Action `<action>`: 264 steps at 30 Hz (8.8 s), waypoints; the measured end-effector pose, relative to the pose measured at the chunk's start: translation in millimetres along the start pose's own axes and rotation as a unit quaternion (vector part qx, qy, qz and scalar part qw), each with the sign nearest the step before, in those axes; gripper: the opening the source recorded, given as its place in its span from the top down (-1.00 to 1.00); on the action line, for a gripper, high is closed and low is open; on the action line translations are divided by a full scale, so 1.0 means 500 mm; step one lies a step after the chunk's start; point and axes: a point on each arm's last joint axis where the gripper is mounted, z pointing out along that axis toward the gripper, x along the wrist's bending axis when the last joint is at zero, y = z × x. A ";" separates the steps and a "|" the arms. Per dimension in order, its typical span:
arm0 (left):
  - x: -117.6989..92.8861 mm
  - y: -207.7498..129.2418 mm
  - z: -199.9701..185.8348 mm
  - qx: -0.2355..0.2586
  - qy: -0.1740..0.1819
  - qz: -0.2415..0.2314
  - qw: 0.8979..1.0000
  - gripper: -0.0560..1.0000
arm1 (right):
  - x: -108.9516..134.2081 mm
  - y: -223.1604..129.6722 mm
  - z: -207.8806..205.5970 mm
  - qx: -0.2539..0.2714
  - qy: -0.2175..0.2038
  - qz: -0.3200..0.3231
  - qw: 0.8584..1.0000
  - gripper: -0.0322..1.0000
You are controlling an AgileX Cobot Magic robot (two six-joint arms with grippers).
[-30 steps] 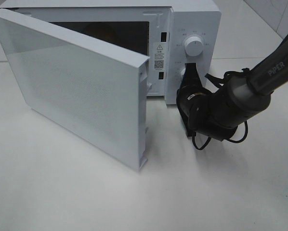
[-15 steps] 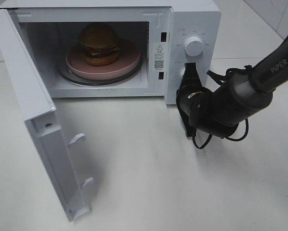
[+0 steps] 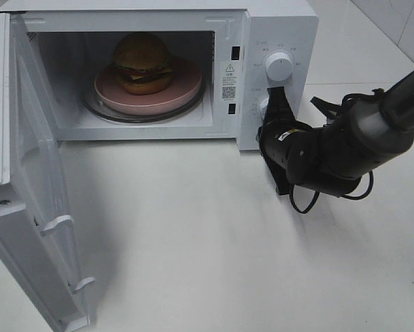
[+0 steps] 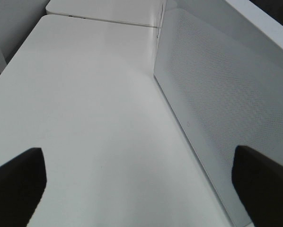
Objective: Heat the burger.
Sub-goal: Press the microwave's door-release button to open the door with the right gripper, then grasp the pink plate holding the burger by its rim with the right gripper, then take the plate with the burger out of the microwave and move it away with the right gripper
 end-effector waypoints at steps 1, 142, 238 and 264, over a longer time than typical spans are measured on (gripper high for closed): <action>0.000 0.000 0.000 0.000 0.000 0.000 1.000 -0.98 | 0.003 0.003 -0.010 0.005 -0.001 -0.008 1.000 0.94; 0.000 0.000 0.000 0.000 0.000 0.000 1.000 -0.98 | 0.171 -0.071 -0.144 0.053 0.202 -0.978 -0.015 -0.55; 0.000 0.000 0.000 0.000 0.000 0.000 1.000 -0.98 | 0.177 -0.239 0.127 0.152 0.170 -0.973 -0.042 0.09; 0.000 0.000 0.000 0.000 0.000 0.000 1.000 -0.98 | 0.176 -0.275 0.103 0.156 0.183 -0.969 -0.060 0.76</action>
